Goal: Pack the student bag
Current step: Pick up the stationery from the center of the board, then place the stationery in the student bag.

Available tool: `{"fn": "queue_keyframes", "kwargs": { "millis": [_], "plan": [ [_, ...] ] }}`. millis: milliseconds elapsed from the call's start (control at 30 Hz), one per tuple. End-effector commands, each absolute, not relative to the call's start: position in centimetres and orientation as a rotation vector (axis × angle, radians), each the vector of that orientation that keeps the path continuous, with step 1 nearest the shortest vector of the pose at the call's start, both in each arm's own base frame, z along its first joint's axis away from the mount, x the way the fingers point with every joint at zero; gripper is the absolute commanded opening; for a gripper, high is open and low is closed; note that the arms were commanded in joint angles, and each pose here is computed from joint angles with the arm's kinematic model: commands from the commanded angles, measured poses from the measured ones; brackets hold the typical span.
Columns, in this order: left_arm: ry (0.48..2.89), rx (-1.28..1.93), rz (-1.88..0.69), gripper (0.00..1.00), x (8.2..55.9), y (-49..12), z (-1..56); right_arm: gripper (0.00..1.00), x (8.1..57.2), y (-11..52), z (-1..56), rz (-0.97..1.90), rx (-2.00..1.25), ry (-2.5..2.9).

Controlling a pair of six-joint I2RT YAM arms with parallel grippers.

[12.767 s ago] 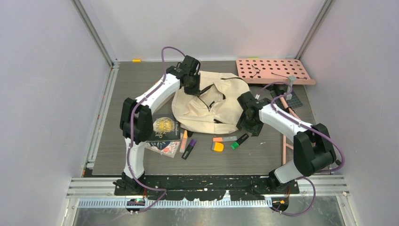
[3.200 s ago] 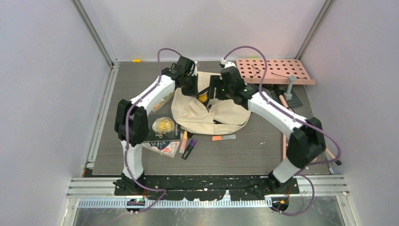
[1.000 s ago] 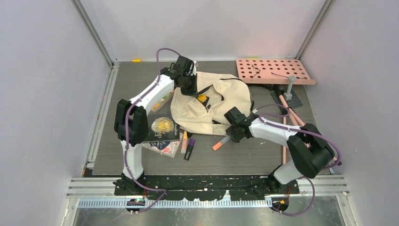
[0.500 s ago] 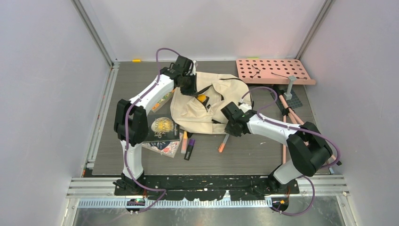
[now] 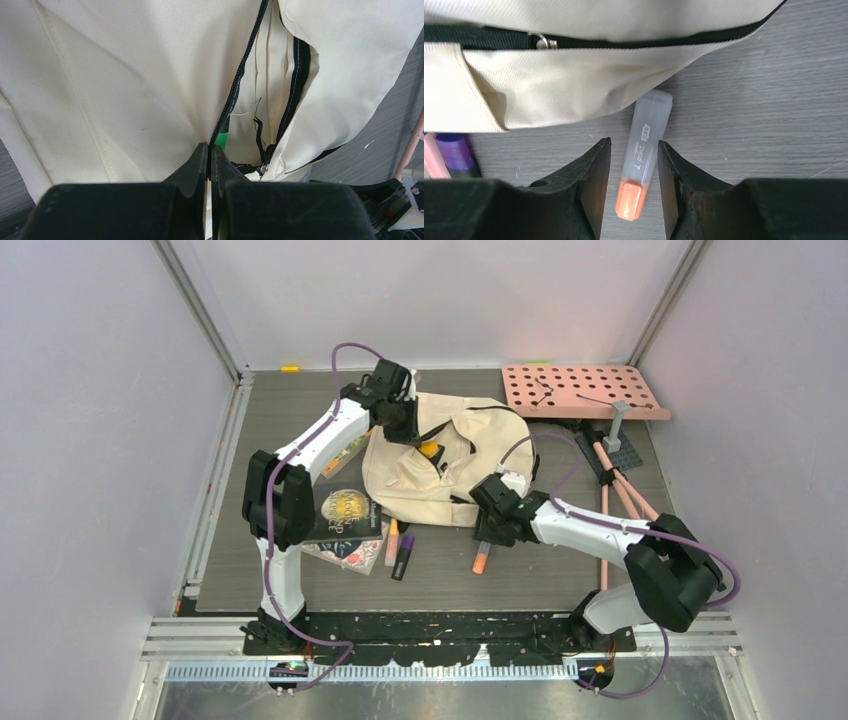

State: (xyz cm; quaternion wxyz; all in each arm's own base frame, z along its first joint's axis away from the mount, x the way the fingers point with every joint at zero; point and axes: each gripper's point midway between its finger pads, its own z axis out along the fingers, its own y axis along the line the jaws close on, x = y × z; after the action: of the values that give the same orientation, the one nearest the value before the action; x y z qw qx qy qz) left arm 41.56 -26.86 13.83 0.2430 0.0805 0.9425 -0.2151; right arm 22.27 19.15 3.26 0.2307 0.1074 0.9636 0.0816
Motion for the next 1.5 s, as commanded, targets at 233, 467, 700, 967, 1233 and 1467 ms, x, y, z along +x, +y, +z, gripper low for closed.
{"fn": "queue_keyframes", "kwargs": {
  "millis": [233, 467, 700, 967, 1233, 1467],
  "plan": [
    [2.495, 0.22, -0.64, 0.0, 41.3, -26.7, 17.5, 0.46, 20.5, 19.9, 2.2, 0.06, 0.144, 2.721],
    [2.496, 0.22, -0.639, 0.0, 41.2, -26.7, 17.5, 0.32, 20.2, 19.2, 1.4, -0.04, 0.137, 2.751],
    [2.502, 0.219, -0.643, 0.0, 41.1, -26.7, 17.4, 0.07, 20.1, 17.5, 2.8, -0.119, 0.195, 2.71],
    [2.503, 0.218, -0.652, 0.0, 40.8, -26.7, 17.6, 0.0, 22.1, 16.0, 11.8, -0.06, 0.259, 2.5],
    [2.503, 0.222, -0.639, 0.0, 40.4, -26.4, 17.6, 0.0, 28.3, 16.1, 18.2, 0.109, 0.323, 2.391],
    [2.505, 0.22, -0.659, 0.0, 40.4, -26.6, 17.7, 0.0, 36.8, 19.1, 19.6, 0.198, 0.304, 2.312]
  ]
}}
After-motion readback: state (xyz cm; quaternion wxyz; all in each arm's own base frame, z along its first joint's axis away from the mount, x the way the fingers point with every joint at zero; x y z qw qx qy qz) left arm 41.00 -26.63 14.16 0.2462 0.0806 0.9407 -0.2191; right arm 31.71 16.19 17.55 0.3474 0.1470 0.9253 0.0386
